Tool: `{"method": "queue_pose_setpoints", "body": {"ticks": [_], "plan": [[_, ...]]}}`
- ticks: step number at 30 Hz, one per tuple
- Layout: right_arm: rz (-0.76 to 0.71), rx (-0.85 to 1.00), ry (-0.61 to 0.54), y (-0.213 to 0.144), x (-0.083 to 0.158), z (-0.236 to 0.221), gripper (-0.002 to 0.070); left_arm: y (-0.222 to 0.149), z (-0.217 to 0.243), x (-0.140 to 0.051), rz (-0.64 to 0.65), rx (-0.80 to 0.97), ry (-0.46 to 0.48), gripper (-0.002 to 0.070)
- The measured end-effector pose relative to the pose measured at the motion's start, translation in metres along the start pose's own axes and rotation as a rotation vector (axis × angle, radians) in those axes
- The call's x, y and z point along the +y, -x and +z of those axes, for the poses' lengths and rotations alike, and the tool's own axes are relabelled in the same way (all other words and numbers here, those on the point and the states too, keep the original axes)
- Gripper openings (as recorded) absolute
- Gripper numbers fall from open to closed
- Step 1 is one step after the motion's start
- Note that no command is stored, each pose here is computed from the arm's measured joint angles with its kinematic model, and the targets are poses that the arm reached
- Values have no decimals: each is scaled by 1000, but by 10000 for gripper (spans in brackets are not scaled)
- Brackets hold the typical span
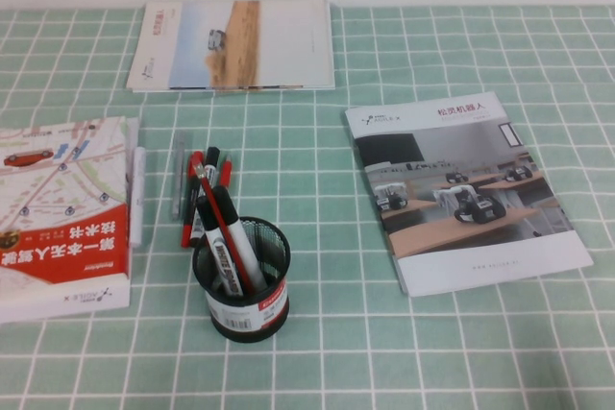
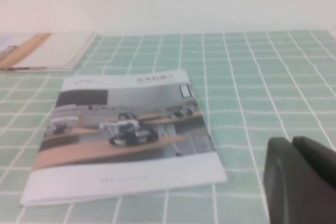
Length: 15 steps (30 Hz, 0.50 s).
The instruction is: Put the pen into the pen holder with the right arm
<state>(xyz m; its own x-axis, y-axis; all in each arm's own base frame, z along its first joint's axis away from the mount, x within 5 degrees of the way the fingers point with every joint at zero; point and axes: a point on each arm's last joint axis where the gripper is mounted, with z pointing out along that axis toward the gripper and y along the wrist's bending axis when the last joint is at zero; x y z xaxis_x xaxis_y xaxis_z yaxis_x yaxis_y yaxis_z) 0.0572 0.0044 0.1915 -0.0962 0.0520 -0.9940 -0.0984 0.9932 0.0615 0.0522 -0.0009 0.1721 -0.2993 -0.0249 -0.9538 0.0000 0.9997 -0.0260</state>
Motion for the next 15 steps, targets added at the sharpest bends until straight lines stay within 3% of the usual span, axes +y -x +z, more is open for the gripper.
{"method": "queue_pose_setpoints", "body": {"ticks": [10,15], "plan": [[63,73,-16,-8,-1,-1,-19,0,0,0,0,0,0,-4],[-3,111,24,-11,2,-1,-19,0,0,0,0,0,0,-4]]}}
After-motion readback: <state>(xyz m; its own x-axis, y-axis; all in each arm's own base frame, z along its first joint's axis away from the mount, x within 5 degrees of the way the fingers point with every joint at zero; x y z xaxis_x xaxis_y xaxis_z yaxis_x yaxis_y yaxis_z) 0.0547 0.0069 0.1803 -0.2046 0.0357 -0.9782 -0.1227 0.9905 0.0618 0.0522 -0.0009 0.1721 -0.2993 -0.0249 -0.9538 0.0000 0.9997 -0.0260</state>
